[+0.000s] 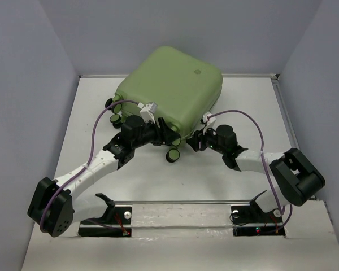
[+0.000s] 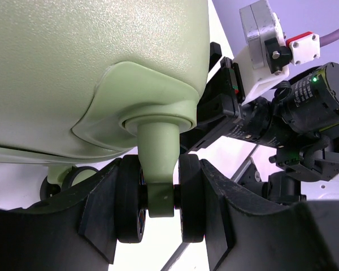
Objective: Pack the luggage
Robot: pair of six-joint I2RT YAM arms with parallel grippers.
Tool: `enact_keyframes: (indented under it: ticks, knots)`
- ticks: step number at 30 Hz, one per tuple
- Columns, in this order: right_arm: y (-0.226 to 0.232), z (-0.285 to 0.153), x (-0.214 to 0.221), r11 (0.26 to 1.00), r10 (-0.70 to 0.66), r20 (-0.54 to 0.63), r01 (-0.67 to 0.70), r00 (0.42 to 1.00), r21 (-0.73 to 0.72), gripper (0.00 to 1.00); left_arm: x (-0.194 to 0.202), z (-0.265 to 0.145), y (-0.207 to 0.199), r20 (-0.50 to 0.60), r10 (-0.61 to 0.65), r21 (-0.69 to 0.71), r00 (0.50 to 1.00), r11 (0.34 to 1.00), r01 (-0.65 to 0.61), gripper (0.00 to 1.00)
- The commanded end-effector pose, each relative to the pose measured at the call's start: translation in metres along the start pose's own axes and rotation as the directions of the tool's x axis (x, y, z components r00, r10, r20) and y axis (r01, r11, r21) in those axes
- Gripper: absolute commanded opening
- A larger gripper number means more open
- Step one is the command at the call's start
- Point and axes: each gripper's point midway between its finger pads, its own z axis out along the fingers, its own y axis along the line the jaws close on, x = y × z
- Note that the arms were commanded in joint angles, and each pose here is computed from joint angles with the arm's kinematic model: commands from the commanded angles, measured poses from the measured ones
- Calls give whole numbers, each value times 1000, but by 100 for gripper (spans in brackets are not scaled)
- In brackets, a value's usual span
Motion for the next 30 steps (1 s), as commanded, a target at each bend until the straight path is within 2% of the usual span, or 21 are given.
enact_keyframes:
  ticks: [1,3,5,6,8,11,16,18,21,22,23,24,27,29,30]
  knots:
    - [25,5,-62,991,-41,203,65,978,-113,50,-26,-12,-46,98,61,172,993,982,-77,6]
    - [30,0,-68,989,-36,219,66,975,-130,46,-26,-12,-46,98,60,170,993,982,-76,6]
    - [29,-4,-70,992,-21,235,49,972,-115,33,-25,-11,-45,95,58,172,994,982,-74,6]
    - [29,-6,-74,993,-16,250,46,968,-112,21,-25,-10,-45,93,59,174,994,982,-74,6]
    - [24,-6,-74,996,-3,249,25,969,-83,7,-25,-10,-46,92,54,178,994,981,-70,6]
    - [24,-6,-66,996,31,222,-12,975,-86,7,-28,-9,-49,97,54,187,994,980,-71,6]
    - [77,-19,-34,985,84,155,-59,984,-163,7,-45,3,-62,106,71,207,992,974,-92,6]
    - [91,-19,-23,988,89,127,-71,988,-138,7,-61,6,-77,125,81,237,989,965,-109,6]
    - [155,-12,-25,960,125,103,-94,987,-263,7,-77,20,-94,119,65,287,991,953,-97,6]
    - [197,-5,-32,946,107,104,-69,989,-318,7,-87,18,-109,128,62,322,990,941,-100,6]
    - [221,-8,-44,930,99,123,-48,987,-365,7,-86,21,-106,118,53,318,992,944,-89,6]
    - [223,4,-35,949,89,99,-54,991,-312,7,-91,17,-121,113,49,367,992,926,-87,6]
    - [235,0,-48,931,127,153,-64,980,-360,7,-96,11,-135,116,49,394,992,915,-91,6]
    - [217,-8,-37,951,120,149,-71,982,-302,7,-97,3,-132,129,67,362,989,926,-110,6]
    - [202,-12,-47,964,135,188,-85,973,-251,7,-93,1,-129,120,60,361,991,927,-100,6]
